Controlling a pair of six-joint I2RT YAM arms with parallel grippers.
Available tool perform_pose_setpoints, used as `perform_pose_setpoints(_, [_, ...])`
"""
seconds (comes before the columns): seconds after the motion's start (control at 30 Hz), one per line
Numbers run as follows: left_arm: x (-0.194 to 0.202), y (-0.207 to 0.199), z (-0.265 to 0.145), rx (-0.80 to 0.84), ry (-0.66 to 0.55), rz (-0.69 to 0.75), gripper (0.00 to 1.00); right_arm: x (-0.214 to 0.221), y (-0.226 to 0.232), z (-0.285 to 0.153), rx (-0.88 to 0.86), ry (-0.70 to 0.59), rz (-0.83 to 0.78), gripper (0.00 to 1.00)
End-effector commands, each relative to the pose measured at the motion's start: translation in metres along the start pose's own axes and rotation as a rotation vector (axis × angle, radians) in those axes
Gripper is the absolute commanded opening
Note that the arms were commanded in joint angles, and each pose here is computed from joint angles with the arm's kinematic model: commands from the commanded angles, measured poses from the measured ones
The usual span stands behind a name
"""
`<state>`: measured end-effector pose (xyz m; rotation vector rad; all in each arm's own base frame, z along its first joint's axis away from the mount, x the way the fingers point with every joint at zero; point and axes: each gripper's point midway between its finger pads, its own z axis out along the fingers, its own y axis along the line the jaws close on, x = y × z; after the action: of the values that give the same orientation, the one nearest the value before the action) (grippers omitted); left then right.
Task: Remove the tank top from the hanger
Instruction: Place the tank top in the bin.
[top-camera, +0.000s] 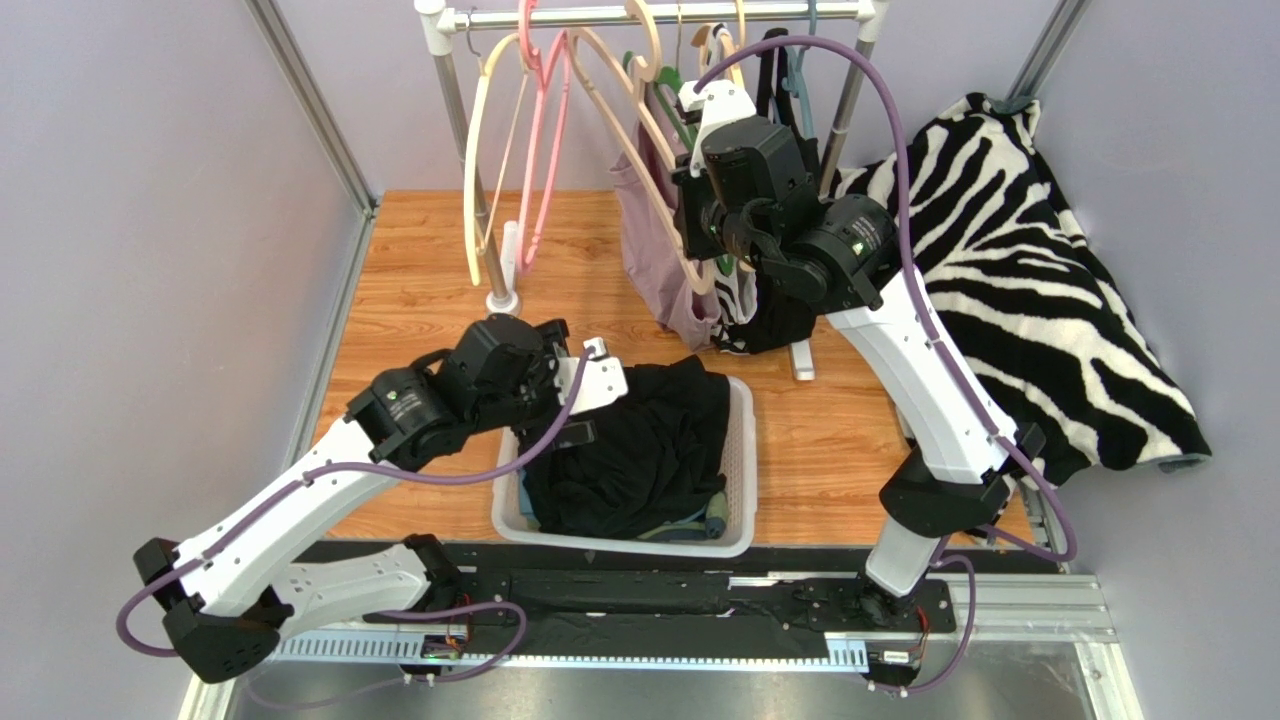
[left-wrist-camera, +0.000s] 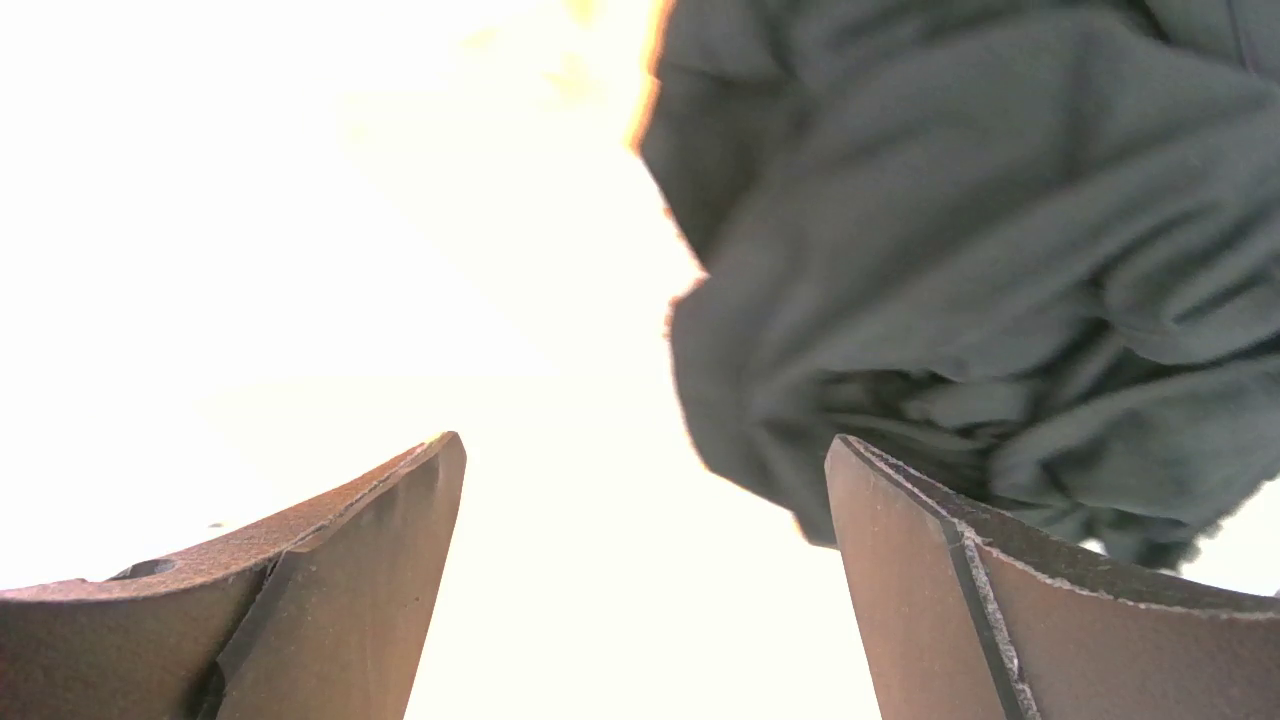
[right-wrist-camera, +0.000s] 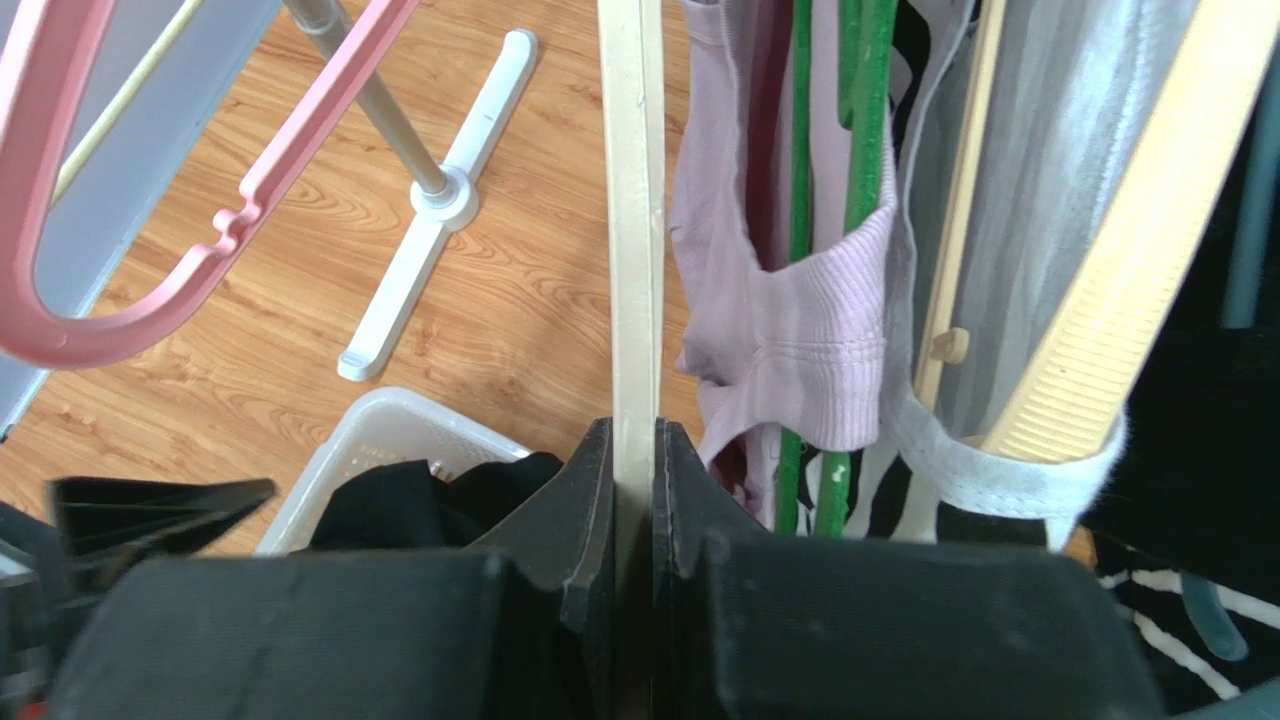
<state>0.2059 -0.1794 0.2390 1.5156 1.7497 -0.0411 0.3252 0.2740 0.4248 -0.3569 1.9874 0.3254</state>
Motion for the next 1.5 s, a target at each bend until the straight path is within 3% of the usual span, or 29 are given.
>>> perform_pose_setpoints(0.0, [-0.025,0.034,-0.038,-0.125,-0.071,0.034,0.99,-0.018,-0.011,-0.008,0.048,-0.060,-0.007,0.00])
perform_pose_setpoints(0.13, [-0.035,0.045,-0.065,-0.172,-0.126,0.052,0.99,-0.018,-0.009,0.006,0.061,-0.062,-0.016,0.00])
perform_pose_setpoints(0.3, [-0.022,0.051,-0.073,-0.219,-0.082,0.108,0.99,-0.025,0.004,0.021,0.013,-0.096,-0.036,0.00])
perform_pose_setpoints(0.57, [-0.031,0.029,-0.070,-0.095,-0.167,0.026,0.99,-0.037,0.010,0.036,0.018,-0.128,-0.049,0.00])
perform_pose_setpoints(0.77, [-0.029,0.025,-0.069,-0.079,-0.166,0.021,0.99,-0.053,0.017,0.040,-0.004,-0.189,-0.033,0.00])
perform_pose_setpoints(1.47, [-0.032,0.016,-0.081,-0.009,-0.166,0.019,0.99,-0.039,0.009,0.094,0.069,-0.158,-0.097,0.00])
